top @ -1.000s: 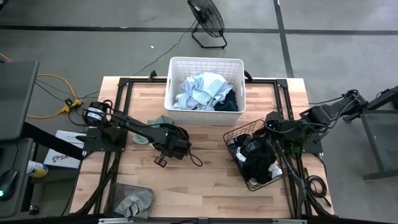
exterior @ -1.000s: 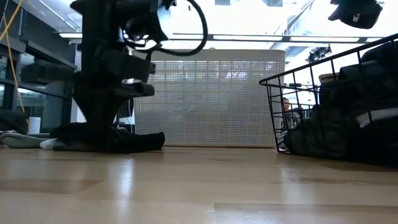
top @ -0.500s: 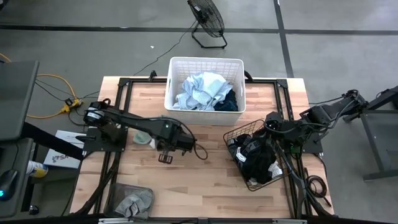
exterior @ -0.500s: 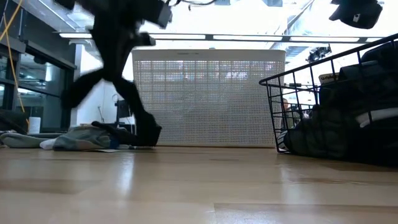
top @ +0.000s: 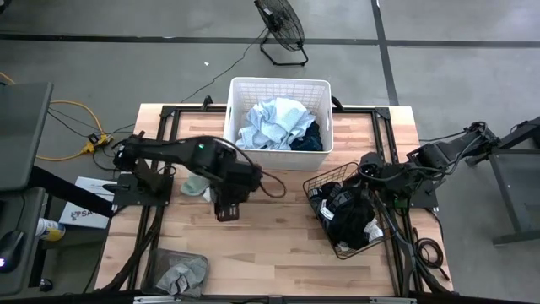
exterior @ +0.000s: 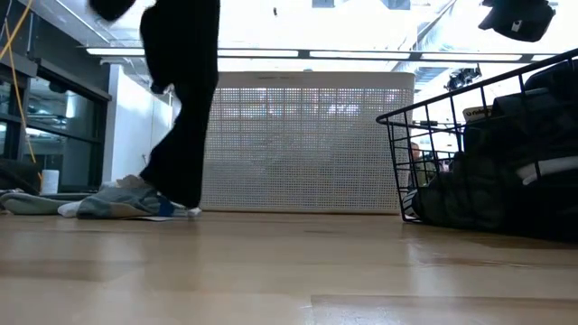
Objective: Pick & Place Cloths
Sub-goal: Put the black sock into the black bin
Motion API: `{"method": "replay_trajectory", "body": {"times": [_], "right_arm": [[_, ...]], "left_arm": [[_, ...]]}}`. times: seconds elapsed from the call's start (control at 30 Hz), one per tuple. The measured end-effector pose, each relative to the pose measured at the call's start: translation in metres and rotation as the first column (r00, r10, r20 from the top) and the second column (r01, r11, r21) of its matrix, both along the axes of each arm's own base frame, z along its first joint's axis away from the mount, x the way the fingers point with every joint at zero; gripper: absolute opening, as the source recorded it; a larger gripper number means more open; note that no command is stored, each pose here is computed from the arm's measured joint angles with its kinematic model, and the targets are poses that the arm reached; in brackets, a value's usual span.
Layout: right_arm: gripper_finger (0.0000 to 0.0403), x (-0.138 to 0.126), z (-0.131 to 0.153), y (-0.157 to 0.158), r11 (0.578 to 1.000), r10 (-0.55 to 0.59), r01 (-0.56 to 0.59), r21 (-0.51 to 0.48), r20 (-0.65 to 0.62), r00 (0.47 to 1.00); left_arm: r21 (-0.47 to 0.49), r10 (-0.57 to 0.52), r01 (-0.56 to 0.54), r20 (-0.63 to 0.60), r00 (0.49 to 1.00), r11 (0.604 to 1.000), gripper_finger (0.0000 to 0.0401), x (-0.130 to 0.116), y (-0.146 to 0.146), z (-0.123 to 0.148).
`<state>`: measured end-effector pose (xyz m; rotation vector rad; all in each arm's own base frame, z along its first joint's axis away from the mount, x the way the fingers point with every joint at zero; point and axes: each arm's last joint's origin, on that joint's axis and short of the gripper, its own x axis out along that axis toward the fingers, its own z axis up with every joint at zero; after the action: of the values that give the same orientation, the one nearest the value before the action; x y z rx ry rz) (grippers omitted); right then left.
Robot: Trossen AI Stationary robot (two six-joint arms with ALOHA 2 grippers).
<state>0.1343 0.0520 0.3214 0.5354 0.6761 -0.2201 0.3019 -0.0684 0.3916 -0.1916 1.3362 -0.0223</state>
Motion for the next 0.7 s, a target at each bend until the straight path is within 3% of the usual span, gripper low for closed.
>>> {"method": "replay_trajectory", "body": {"times": [0.23, 0.43, 0.7], "right_arm": [[0.0134, 0.000, 0.000, 0.001, 0.999, 0.028, -0.028, 0.020, -0.011, 1.000], [0.0134, 0.000, 0.000, 0.001, 0.999, 0.050, -0.050, 0.005, -0.013, 0.999], [0.0134, 0.000, 0.000, 0.001, 0.997, 0.069, -0.070, -0.016, -0.017, 0.997]], "left_arm": [[-0.183, 0.065, -0.034, 0.163, 0.985, 0.982, 0.0000, -0.017, 0.000, 0.053], [-0.337, 0.094, -0.003, 0.254, 0.962, 0.941, 0.0000, -0.037, -0.009, 0.091], [-0.512, 0.175, -0.092, 0.116, 0.978, 0.854, 0.0000, -0.068, -0.033, 0.101]]}}
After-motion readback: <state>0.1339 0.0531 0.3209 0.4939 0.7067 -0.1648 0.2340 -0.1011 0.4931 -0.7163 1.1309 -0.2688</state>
